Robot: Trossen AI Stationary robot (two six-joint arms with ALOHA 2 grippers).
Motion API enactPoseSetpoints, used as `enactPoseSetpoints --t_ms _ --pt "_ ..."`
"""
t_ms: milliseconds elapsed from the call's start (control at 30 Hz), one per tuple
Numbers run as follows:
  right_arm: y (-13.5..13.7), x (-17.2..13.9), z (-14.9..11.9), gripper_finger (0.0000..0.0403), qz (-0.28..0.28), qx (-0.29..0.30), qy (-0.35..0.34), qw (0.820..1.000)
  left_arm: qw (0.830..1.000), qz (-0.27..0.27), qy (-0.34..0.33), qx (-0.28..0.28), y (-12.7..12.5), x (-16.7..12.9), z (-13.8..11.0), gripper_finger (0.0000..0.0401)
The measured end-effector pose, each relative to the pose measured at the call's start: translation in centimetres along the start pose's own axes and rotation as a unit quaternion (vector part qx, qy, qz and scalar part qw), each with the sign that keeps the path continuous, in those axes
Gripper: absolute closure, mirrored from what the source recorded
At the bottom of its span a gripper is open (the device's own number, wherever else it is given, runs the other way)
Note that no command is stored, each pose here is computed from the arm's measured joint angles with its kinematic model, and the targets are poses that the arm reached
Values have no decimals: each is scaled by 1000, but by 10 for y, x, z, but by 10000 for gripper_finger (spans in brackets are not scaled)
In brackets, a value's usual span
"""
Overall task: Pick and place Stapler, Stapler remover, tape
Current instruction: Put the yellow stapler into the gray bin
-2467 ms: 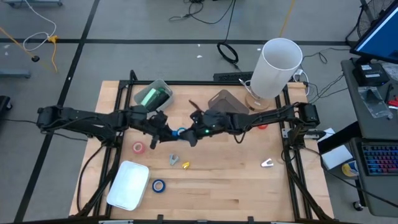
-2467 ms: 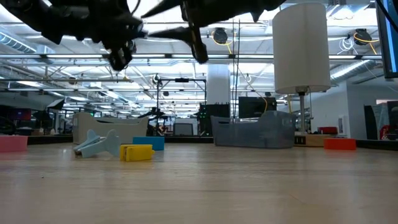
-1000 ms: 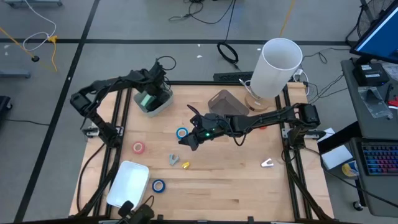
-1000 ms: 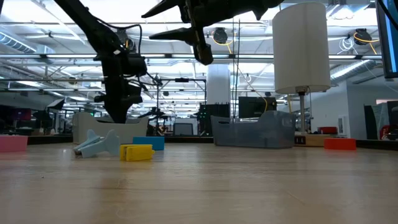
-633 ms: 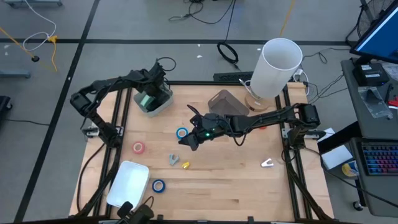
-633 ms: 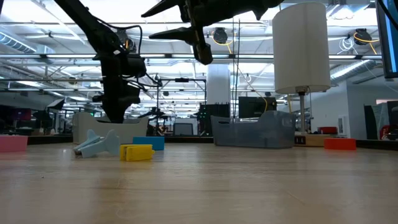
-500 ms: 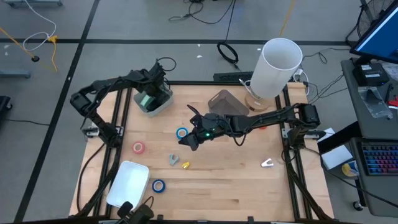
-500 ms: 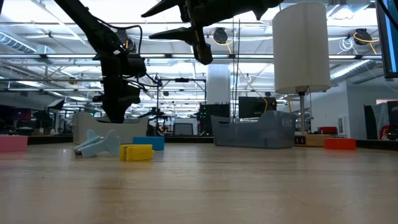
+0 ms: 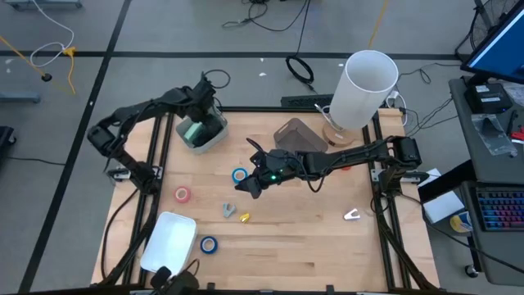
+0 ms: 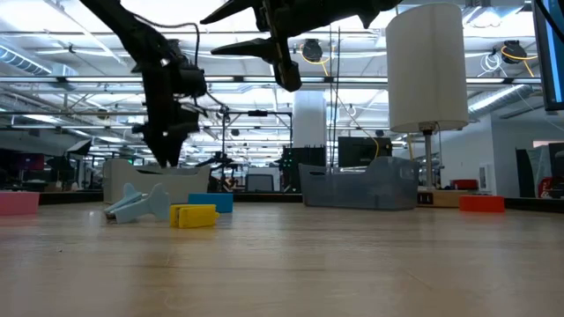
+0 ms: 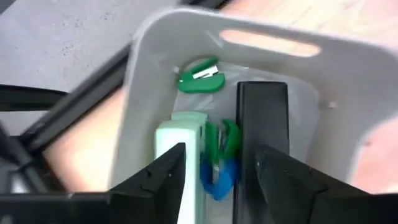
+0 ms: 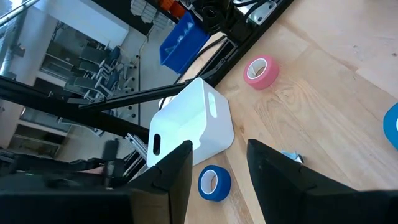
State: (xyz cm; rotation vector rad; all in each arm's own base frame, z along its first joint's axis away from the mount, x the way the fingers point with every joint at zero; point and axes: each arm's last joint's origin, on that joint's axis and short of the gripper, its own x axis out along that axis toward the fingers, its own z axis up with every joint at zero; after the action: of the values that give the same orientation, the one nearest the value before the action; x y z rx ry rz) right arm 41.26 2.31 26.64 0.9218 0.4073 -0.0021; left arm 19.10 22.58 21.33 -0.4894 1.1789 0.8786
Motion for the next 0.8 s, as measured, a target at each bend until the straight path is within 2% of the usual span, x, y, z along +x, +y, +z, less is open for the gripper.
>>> enactPoseSetpoints --t_ms 100,200,333,467,667,800 --pt "0 0 0 259 0 -1 0 1000 1000 -8 -1 -3 0 -25 2 202" --pt "0 0 0 257 1 -7 2 1000 999 -51 -13 10 -7 -55 -3 201" --pt "0 0 0 258 2 -20 4 1000 991 -125 -27 50 -22 -91 -23 201" --pt "0 0 -3 261 19 -45 33 998 983 -161 -31 88 -37 -119 -45 201" --pt "1 -1 -14 262 74 -167 121 976 963 -209 -70 153 -60 -149 -75 201" --pt "3 -1 -22 263 83 -276 133 948 944 -259 -137 153 -70 -154 -98 201"
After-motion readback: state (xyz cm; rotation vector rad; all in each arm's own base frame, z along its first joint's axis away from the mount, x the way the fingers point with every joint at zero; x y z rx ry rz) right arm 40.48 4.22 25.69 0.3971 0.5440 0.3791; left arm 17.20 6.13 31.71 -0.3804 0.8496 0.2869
